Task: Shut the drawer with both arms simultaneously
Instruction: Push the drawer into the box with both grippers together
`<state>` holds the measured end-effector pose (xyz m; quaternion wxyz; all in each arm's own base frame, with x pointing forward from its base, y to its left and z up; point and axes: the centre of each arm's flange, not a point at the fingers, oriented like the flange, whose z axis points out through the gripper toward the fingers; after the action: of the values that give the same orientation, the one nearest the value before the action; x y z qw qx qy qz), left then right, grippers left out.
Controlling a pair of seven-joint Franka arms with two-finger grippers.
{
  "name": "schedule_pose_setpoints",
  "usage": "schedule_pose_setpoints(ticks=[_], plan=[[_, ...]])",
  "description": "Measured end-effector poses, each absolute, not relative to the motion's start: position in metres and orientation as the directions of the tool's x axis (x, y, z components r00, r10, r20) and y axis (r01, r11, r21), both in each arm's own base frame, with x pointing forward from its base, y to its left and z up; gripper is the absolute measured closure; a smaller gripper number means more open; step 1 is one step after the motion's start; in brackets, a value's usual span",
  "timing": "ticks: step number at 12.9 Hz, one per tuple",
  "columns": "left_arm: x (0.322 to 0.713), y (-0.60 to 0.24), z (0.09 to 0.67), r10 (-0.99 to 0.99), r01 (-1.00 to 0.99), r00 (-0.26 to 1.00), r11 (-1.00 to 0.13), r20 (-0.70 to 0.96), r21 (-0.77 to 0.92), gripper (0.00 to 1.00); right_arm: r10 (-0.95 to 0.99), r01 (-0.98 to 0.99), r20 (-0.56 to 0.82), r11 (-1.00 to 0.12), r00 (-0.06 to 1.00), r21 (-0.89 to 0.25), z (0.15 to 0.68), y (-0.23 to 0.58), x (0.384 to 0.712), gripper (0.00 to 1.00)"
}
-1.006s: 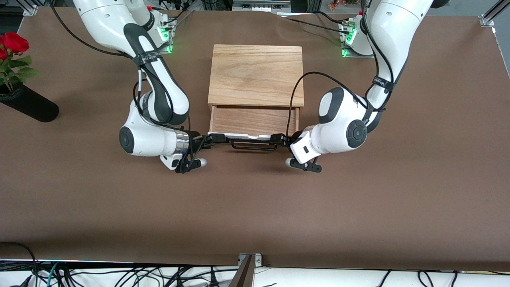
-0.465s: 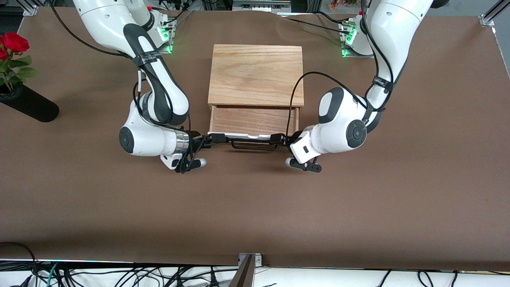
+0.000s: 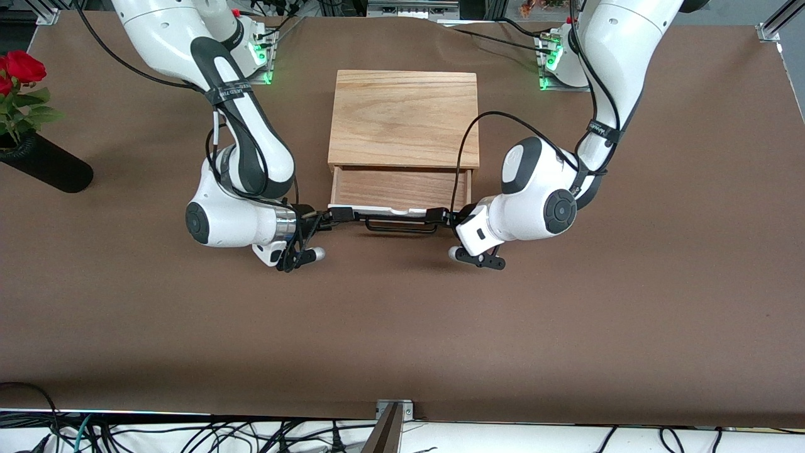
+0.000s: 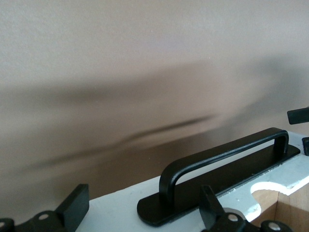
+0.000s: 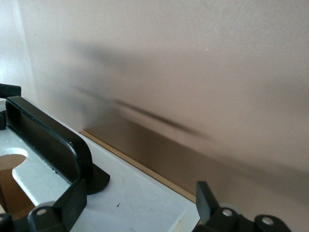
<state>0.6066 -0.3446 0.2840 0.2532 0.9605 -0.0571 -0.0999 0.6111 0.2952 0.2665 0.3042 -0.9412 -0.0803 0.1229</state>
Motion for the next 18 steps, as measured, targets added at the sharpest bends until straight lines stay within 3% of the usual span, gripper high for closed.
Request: schedule_pose_setpoints(ticks=[6,18], plan=[[0.588,-0.357,0.275,-0.195,-0.07,0.959,-0.863,-0.203,0.501,0.0,0.251,0.045,-0.258,-0.792,0.933,-0.609,0.259,0.295,0.597,0.0],[0.526,-0.369,0.274,-0.26,-0.103,0.925,-0.872,-0.275,0.479,0.0,0.336,0.023,-0.381,-0.775,0.861,-0.631,0.243,0.306,0.536,0.0]])
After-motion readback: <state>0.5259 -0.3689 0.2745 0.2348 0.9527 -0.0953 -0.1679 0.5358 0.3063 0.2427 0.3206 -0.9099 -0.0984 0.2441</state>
